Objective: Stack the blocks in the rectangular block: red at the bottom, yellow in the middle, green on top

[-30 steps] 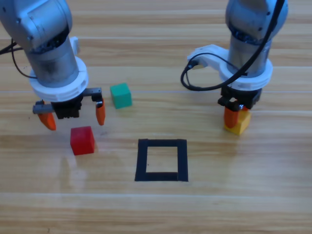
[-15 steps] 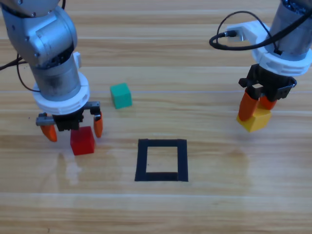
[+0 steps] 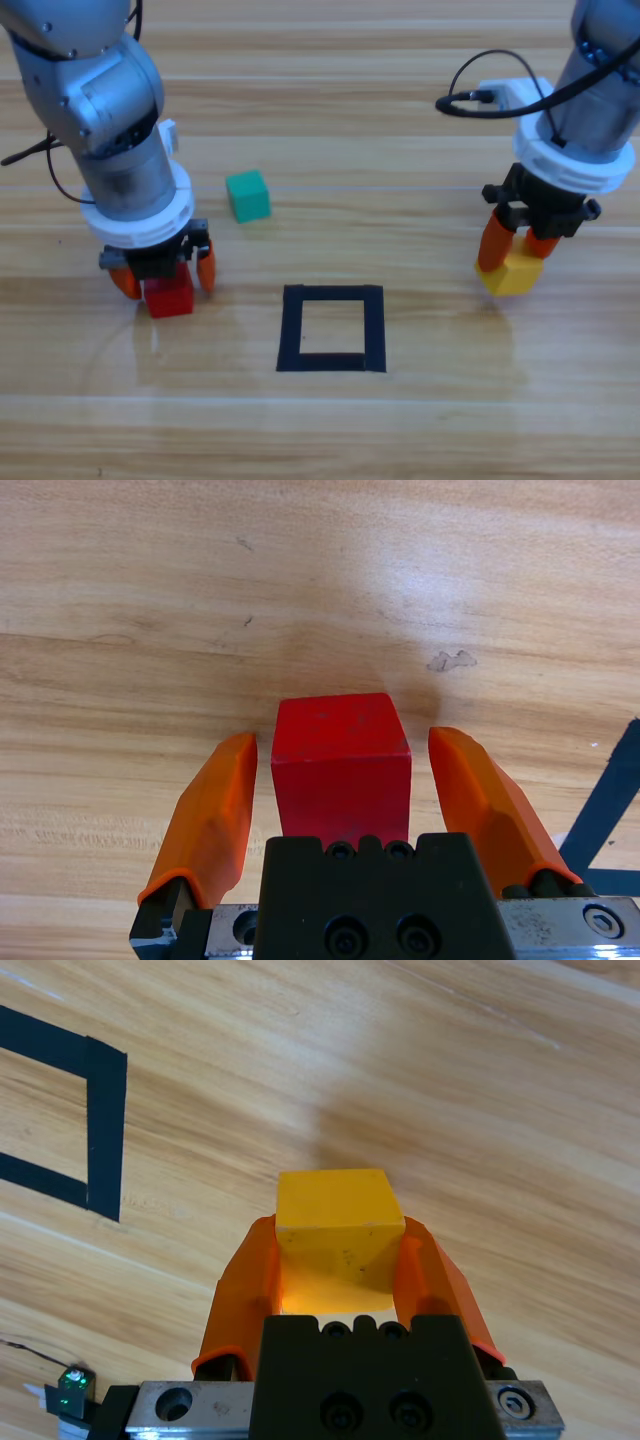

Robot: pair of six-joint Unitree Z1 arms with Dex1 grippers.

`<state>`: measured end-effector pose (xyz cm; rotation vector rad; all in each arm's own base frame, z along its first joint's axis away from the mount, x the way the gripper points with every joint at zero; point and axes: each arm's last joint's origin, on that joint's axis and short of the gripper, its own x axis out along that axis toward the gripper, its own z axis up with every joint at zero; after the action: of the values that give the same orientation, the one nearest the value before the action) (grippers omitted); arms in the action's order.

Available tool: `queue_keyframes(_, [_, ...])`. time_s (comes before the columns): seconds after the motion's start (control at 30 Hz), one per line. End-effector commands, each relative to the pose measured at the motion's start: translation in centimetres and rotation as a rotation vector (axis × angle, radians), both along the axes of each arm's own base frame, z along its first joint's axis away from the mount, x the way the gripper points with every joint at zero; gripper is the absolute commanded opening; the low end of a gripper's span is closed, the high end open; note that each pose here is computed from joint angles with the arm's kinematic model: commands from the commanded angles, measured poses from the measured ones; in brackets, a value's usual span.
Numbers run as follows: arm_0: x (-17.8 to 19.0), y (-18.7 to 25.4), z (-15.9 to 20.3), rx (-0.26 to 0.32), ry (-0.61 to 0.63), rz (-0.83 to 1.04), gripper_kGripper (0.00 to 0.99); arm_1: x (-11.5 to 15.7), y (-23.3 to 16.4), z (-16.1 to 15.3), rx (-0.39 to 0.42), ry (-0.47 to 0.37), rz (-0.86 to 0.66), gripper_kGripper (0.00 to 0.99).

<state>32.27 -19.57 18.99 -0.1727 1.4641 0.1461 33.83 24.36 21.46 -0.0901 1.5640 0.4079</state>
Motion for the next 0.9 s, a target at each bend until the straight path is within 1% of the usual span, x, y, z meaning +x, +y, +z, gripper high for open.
queue_keyframes(0.03, [-0.5,-0.7,-1.8,0.015,0.044,-0.045,0.629,-2.0,-1.1,3.2,0.065,-0.057,-0.009,0.020])
queue_keyframes(0.07, [-0.6,-0.6,-1.8,0.015,0.043,-0.051,0.538,-2.2,-1.3,3.0,0.067,-0.063,-0.021,0.020])
queue_keyframes(0.1, [-0.6,-0.6,-1.6,0.013,0.039,-0.059,0.477,-2.4,-1.5,2.8,0.068,-0.073,-0.028,0.020])
queue_keyframes(0.23, [-0.9,-0.4,-0.9,0.003,0.030,-0.088,0.253,-2.6,-1.9,1.8,0.044,-0.101,-0.039,0.020])
queue_keyframes(0.3, [-0.9,-0.1,-0.4,-0.001,0.019,-0.099,0.169,-2.5,-1.8,1.7,0.032,-0.112,-0.050,0.020])
queue_keyframes(0.33, [-0.9,0.0,0.0,-0.006,0.009,-0.105,0.114,-2.3,-1.7,1.7,0.022,-0.123,-0.049,0.020])
queue_keyframes(0.4, [-1.1,0.5,1.2,-0.020,-0.017,-0.126,0.008,-2.4,-1.1,1.8,-0.048,-0.183,-0.038,0.020])
queue_keyframes(0.5, [-1.7,1.2,3.4,-0.040,-0.066,-0.161,0.000,-3.3,0.1,2.2,-0.125,-0.234,-0.002,0.020])
queue_keyframes(0.6, [-2.2,1.5,6.3,-0.053,-0.110,-0.189,0.000,-3.9,1.0,3.5,-0.159,-0.263,0.022,0.020])
queue_keyframes(0.67, [-1.7,1.1,8.5,-0.036,-0.101,-0.193,0.000,-4.1,1.1,4.1,-0.157,-0.271,0.024,0.020])
queue_keyframes(0.73, [-1.5,-0.8,9.6,-0.009,-0.061,-0.231,0.000,-4.3,1.1,4.3,-0.154,-0.272,0.021,0.020])
queue_keyframes(0.83, [-0.8,-4.5,9.5,0.055,0.016,-0.247,0.000,-4.2,1.2,4.0,-0.145,-0.257,0.018,0.020])
queue_keyframes(0.9, [-1.2,-6.6,9.0,0.070,0.035,-0.245,0.000,-4.1,1.4,3.7,-0.142,-0.243,0.011,0.020])
